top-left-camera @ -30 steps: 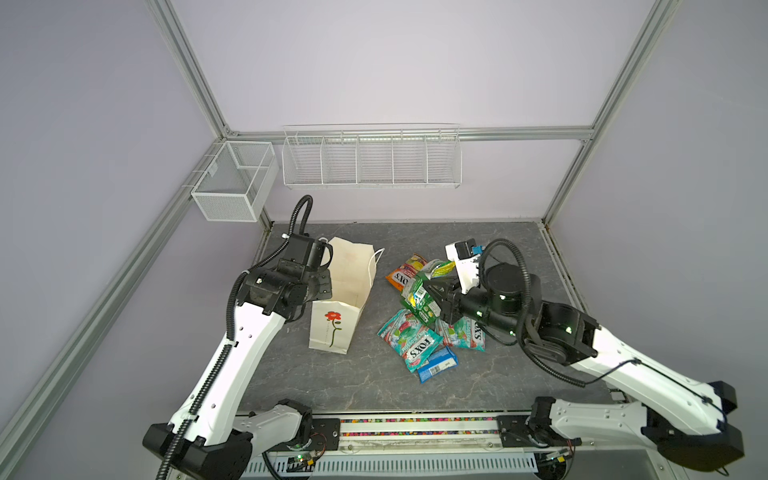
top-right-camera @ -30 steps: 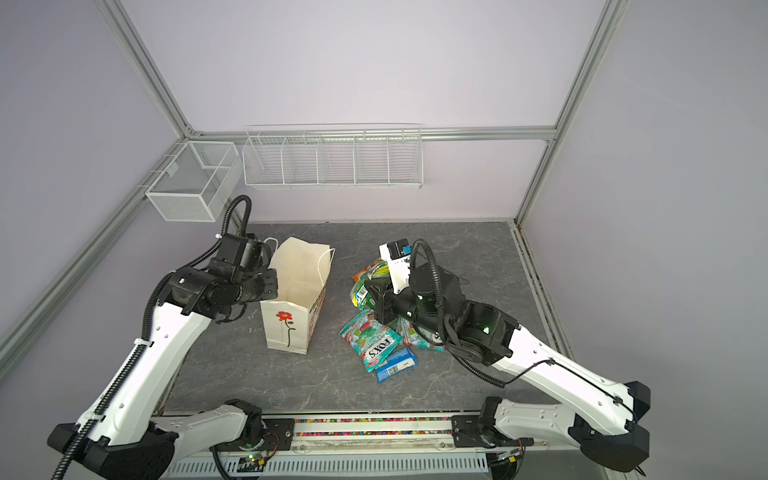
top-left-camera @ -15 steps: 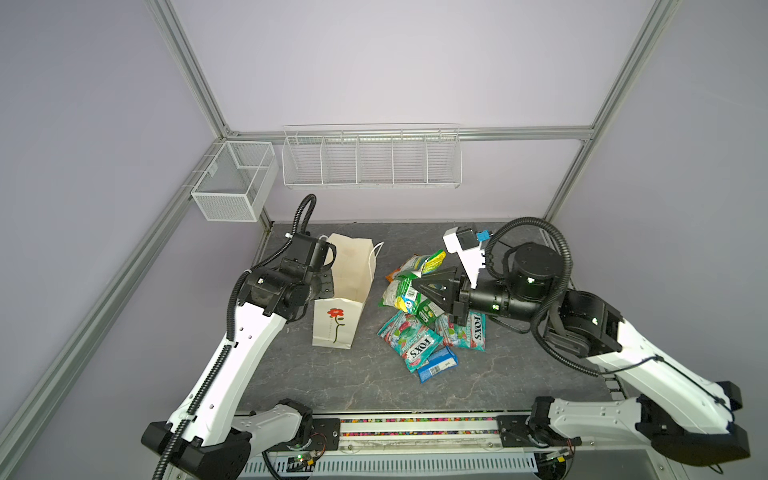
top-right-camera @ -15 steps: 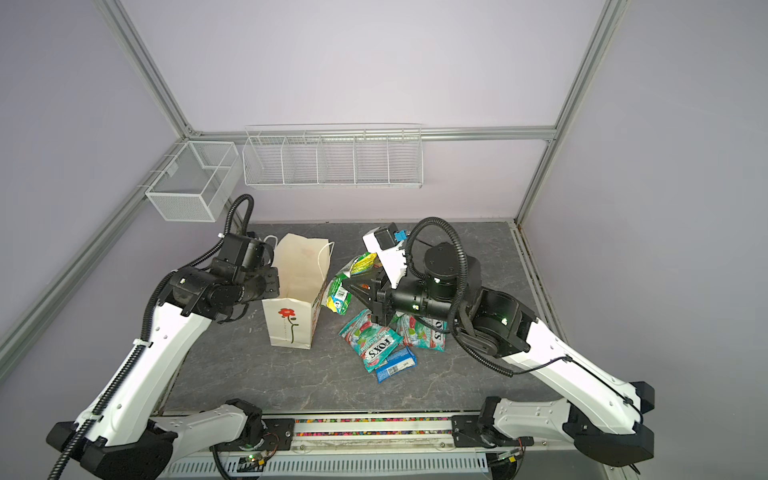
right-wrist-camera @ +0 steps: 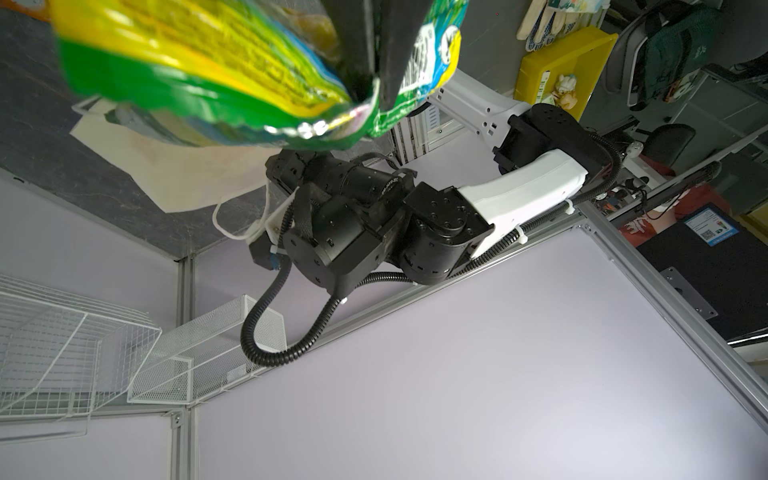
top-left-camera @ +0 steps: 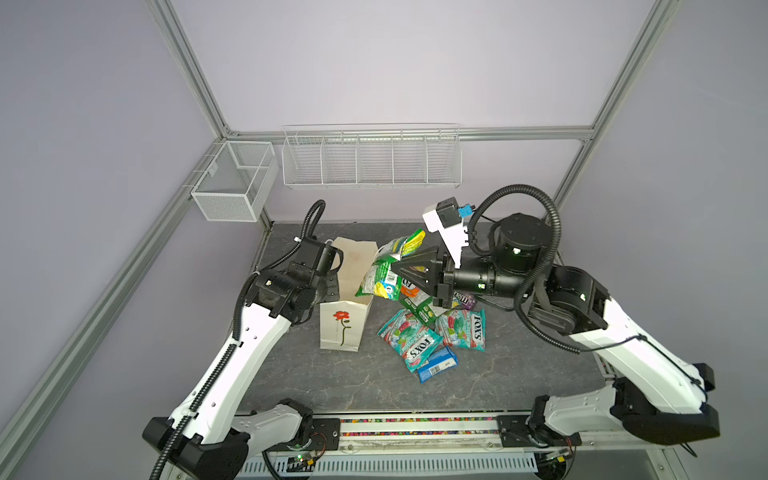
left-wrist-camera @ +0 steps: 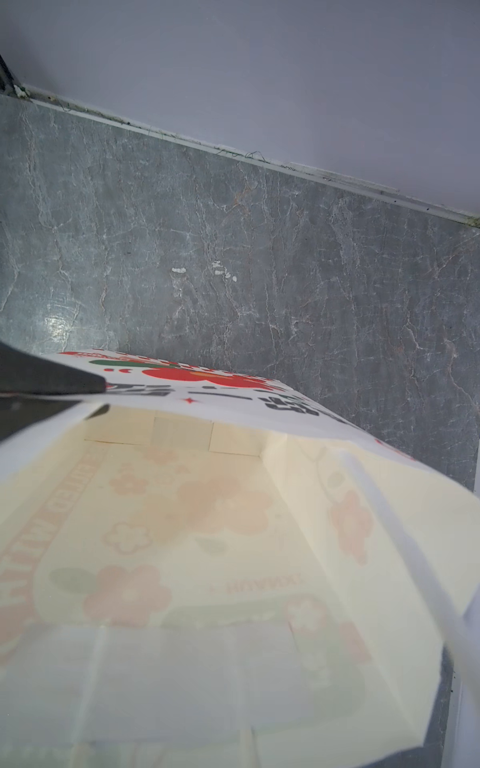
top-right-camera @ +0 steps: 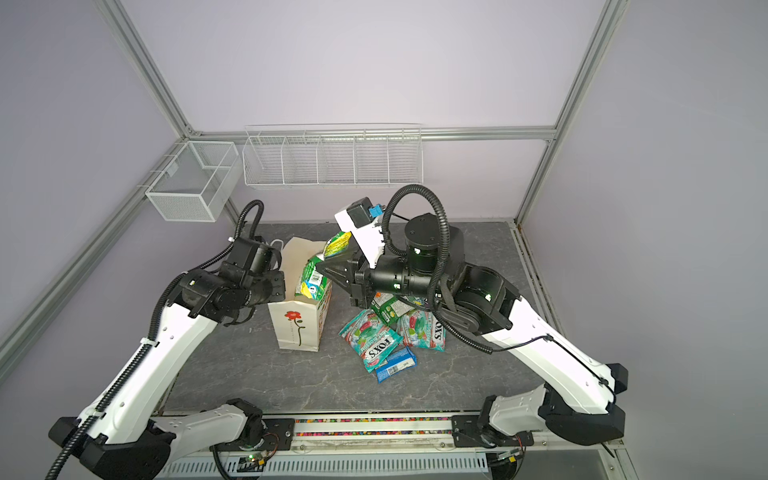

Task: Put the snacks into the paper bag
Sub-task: 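Lift the green candy bag with the right gripper toward the paper bag, then lower the green candy bag into the paper bag held by the left gripper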

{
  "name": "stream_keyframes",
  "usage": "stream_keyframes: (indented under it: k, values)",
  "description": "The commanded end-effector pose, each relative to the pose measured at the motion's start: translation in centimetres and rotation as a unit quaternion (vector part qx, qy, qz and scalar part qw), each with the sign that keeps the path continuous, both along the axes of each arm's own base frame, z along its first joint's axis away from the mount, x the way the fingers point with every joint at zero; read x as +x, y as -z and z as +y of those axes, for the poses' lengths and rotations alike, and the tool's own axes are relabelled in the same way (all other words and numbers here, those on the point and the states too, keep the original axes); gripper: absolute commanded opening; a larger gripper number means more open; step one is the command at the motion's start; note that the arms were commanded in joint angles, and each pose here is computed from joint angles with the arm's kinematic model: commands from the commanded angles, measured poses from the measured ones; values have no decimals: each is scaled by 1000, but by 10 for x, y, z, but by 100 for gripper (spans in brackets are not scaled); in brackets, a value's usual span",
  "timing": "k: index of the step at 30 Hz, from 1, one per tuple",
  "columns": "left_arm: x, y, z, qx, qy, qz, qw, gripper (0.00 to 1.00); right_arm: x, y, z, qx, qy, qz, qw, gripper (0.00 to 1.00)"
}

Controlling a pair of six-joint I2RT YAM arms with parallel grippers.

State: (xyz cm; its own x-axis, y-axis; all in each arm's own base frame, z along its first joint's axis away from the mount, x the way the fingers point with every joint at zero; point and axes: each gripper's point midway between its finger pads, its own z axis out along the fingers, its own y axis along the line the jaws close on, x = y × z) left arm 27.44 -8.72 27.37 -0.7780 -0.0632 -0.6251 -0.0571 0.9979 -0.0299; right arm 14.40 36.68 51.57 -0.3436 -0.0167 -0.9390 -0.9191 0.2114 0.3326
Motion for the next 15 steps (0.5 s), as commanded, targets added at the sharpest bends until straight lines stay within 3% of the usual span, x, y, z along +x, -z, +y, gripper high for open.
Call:
stream_keyframes:
  k: [1, 7, 15]
  values:
    - [-3, -2, 2, -8, -12, -9, 1000, 0, 1, -15, 6, 8, -9, -33, 999, 7]
    - [-7, -1, 1, -12, -10, -11, 1000, 0, 32, 5, 16, -29, 23, -26, 999, 7]
    - [-9, 1, 1, -15, -9, -9, 1000, 0, 53, 30, 28, -53, 15, 5, 998, 7]
